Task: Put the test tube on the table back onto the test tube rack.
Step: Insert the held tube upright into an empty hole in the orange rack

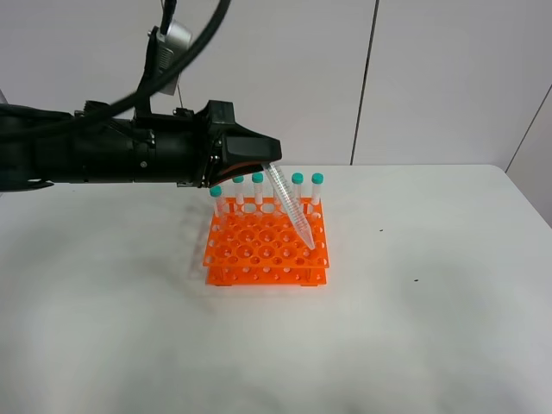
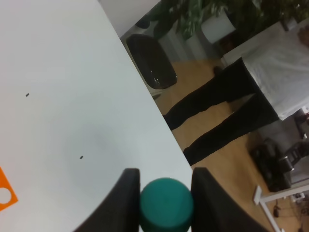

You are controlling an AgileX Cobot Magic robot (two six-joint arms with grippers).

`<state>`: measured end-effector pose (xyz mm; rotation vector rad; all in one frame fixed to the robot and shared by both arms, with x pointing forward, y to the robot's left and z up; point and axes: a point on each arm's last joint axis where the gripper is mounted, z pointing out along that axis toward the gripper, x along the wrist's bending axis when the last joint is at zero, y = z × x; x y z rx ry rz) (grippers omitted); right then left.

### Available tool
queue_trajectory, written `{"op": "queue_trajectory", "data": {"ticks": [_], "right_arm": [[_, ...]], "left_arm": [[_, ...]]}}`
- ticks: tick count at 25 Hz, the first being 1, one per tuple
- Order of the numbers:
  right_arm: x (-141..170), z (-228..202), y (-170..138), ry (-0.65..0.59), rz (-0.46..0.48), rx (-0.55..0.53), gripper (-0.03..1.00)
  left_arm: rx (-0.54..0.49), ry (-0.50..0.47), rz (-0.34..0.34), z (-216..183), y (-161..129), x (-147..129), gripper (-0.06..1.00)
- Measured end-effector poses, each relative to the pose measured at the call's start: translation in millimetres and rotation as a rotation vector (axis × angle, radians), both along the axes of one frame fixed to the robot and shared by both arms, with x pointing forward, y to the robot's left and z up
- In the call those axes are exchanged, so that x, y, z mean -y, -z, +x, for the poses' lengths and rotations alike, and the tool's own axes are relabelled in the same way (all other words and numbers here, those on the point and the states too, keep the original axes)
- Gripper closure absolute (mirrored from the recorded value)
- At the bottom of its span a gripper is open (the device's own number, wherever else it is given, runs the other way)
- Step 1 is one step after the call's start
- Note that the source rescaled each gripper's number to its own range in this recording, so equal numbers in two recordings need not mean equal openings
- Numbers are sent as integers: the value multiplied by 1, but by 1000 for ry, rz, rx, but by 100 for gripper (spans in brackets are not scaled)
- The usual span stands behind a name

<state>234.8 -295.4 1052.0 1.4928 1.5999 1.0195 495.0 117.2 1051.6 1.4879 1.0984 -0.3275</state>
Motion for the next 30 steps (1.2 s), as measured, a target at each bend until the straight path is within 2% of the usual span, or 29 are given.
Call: {"op": "queue_trajectory", "data": {"ticks": [5, 8, 10, 18, 23, 27, 30], "right_arm": [[0, 0, 0, 0, 0, 1, -3], [0, 0, 0, 0, 0, 1, -3], [0, 0, 0, 0, 0, 1, -3], [0, 0, 0, 0, 0, 1, -3], [0, 0, 0, 0, 0, 1, -3], [0, 0, 0, 0, 0, 1, -3], [0, 0, 0, 0, 0, 1, -3]], "left_arm": [[67, 6, -38, -17, -30, -7, 94], [146, 27, -20, -33, -49, -14, 94], [204, 24, 18, -39, -56, -19, 94], [375, -57, 233, -40, -60, -34, 94], [459, -80, 448, -35, -50, -40, 94], [518, -176, 607, -28, -47, -46, 94], [574, -254, 628, -26, -50, -44, 94]]}}
